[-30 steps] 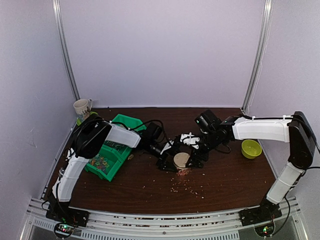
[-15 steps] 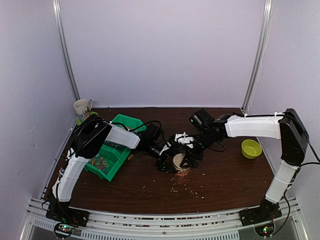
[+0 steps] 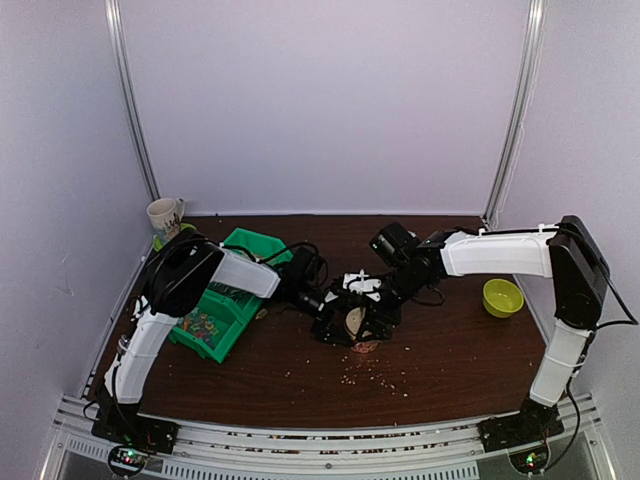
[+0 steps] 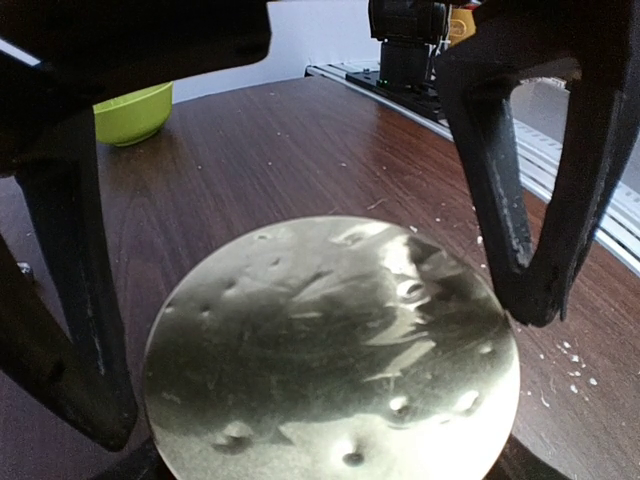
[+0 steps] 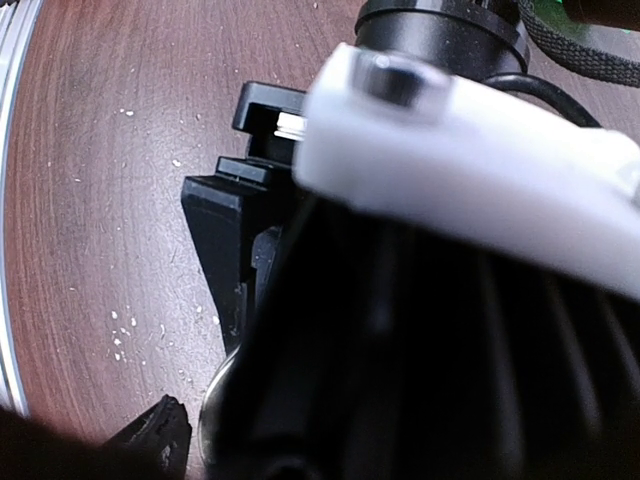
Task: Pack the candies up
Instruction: Screw the box lid onto the packing box.
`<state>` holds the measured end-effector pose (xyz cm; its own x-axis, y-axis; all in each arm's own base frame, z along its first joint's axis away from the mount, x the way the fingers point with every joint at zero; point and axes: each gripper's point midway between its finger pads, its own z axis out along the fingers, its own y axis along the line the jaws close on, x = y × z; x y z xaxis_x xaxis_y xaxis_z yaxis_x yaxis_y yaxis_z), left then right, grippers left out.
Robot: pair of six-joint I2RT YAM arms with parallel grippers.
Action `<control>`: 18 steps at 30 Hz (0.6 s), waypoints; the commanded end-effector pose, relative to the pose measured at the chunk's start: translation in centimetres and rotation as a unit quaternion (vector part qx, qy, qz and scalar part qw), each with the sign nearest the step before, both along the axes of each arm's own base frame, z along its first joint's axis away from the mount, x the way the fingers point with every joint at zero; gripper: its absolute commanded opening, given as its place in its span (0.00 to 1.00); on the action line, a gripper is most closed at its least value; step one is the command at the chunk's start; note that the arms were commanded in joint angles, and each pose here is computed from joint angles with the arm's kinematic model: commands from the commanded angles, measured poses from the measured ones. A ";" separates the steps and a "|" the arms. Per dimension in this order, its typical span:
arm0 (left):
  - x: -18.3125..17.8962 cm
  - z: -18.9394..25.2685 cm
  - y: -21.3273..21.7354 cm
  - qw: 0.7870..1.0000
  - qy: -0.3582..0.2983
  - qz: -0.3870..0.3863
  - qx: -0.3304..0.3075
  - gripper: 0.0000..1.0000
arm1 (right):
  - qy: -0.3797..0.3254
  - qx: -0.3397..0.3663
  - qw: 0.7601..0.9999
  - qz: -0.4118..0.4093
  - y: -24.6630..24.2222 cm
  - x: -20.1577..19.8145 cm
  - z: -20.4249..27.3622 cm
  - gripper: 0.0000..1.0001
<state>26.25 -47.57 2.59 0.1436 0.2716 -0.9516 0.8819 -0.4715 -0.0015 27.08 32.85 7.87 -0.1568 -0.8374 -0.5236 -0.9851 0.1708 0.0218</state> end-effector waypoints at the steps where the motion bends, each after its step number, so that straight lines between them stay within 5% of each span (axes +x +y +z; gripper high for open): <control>1: -2.4 -10.1 3.7 0.981 0.072 0.046 0.172 0.65 | 0.020 -0.020 1.000 -0.004 -0.4 -0.8 -0.9 0.98; 18: -1.1 -10.6 3.3 0.977 0.064 0.086 0.183 0.63 | 0.011 -0.042 0.998 -0.037 -1.1 -0.2 -1.3 0.85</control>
